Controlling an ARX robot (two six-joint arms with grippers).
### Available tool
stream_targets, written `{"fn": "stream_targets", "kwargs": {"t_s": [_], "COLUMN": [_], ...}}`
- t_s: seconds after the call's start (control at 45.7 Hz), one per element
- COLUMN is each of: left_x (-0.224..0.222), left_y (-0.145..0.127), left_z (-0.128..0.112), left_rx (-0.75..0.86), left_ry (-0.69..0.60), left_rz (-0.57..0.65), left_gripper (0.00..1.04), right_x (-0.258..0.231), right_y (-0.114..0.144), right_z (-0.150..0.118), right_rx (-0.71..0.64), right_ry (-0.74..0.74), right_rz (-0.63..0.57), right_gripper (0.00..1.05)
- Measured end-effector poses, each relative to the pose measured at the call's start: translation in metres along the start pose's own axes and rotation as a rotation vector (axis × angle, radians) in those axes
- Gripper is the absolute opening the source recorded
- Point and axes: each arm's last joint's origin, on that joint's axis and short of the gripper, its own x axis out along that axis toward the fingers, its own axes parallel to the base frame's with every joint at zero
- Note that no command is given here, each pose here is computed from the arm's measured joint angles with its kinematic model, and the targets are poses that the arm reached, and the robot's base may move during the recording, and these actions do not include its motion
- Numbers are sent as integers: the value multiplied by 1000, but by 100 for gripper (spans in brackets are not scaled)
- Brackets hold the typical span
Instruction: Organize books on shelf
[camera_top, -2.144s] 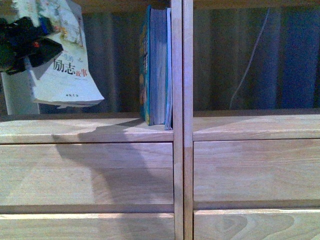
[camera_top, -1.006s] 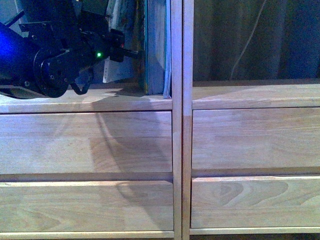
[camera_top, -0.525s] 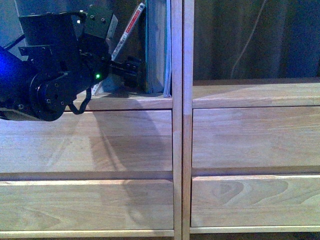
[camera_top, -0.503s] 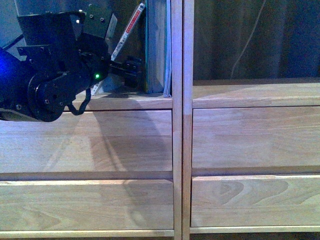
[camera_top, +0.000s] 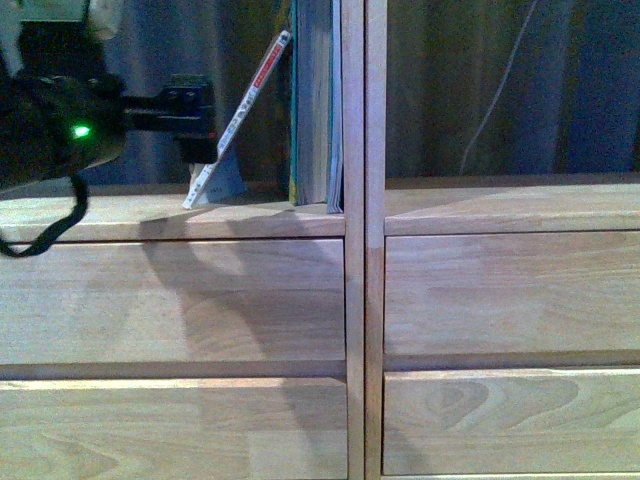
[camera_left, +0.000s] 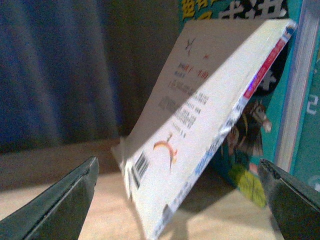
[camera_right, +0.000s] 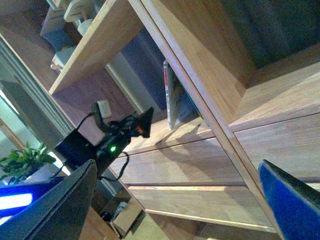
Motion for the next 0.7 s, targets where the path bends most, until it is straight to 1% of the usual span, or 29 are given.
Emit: {"fn": "stream_targets", "kwargs": {"t_s": [0.087,0.131,0.175,0.219,0.263,0.284,0.306,0.328,0.35,0.372,0.394,0.416,0.459,0.547,0.634,0.678,0.7], "left_x": [-46,-60,-65,-66,-72,-77,-86,-94,-100,-109,-115,-123,-136,-161,-181,-191,-196], "left_y": [10,12,13,13,12,13,13,13,13,14,14,15,15,14,12,12,12], "left_z": [6,12,21,24,18,15,9,3,0,-5,-7,-10,-15,-25,-34,-38,-40], "left_rx": [-87,-111,-126,-131,-116,-109,-102,-97,-94,-92,-91,-89,-87,-85,-84,-86,-83], "left_ry": [50,45,19,14,124,160,190,206,213,217,219,218,216,217,227,230,231], "left_rz": [-12,-2,-3,7,140,177,220,234,240,247,251,258,262,258,250,255,257], "left_gripper": [97,97,97,97,87,84,79,73,70,65,61,56,47,27,9,3,3], "right_x": [0,0,0,0,0,0,1,2,2,1,0,-3,-7,-14,-20,-22,-24], "right_y": [0,0,0,0,0,0,0,2,3,3,1,-1,-7,-16,-22,-24,-25], "right_z": [0,0,0,0,0,0,-1,-2,-4,-10,-15,-22,-31,-45,-58,-62,-64], "right_rx": [0,0,0,0,0,0,-17,-57,-91,-154,-187,-283,-406,-542,-586,-596,-599], "right_ry": [0,0,0,1,1,1,-17,-46,-48,-29,-12,20,42,76,95,97,96], "right_rz": [0,0,0,1,1,1,-43,-160,-227,-319,-376,-439,-511,-552,-548,-547,-547], "right_gripper": [98,98,98,98,98,98,96,91,88,83,80,75,66,47,30,21,16]}}
